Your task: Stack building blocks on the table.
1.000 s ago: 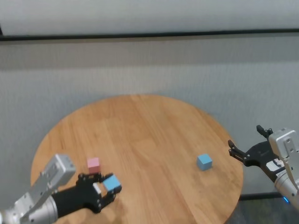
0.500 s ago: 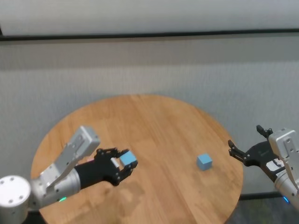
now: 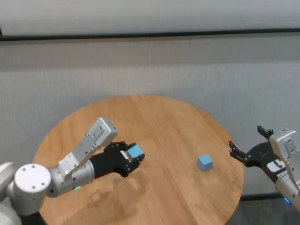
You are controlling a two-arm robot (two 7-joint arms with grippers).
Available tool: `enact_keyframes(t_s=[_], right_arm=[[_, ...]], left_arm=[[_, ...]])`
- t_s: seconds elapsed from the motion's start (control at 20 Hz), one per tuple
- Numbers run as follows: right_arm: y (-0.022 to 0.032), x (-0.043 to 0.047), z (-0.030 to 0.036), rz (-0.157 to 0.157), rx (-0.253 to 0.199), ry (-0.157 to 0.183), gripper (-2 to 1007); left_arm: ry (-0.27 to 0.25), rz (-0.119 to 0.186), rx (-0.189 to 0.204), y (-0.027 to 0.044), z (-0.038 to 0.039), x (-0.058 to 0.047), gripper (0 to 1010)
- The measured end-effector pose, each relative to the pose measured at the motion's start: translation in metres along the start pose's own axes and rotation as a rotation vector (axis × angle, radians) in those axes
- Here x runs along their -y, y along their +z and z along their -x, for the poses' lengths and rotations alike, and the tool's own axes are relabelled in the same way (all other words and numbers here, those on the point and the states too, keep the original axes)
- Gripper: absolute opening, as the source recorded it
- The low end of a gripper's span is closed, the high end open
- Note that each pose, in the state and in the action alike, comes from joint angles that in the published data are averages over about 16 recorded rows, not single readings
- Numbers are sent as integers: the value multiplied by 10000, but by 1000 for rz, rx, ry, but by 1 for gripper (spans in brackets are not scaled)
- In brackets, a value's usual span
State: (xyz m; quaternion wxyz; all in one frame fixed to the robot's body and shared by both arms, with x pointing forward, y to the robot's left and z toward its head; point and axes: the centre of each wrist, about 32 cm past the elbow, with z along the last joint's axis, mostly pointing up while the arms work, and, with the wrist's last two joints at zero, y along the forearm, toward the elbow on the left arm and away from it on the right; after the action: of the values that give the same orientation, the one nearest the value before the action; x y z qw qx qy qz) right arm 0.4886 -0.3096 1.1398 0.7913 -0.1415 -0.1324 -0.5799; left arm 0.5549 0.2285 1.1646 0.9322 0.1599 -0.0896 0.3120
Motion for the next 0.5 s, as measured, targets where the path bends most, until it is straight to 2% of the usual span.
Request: enact_keyframes(t_s=[0.5], right_arm=[[0,0,0,0,0,0,1004]], left_arm=[[-8,-41,-25,-77,-21,270,396]])
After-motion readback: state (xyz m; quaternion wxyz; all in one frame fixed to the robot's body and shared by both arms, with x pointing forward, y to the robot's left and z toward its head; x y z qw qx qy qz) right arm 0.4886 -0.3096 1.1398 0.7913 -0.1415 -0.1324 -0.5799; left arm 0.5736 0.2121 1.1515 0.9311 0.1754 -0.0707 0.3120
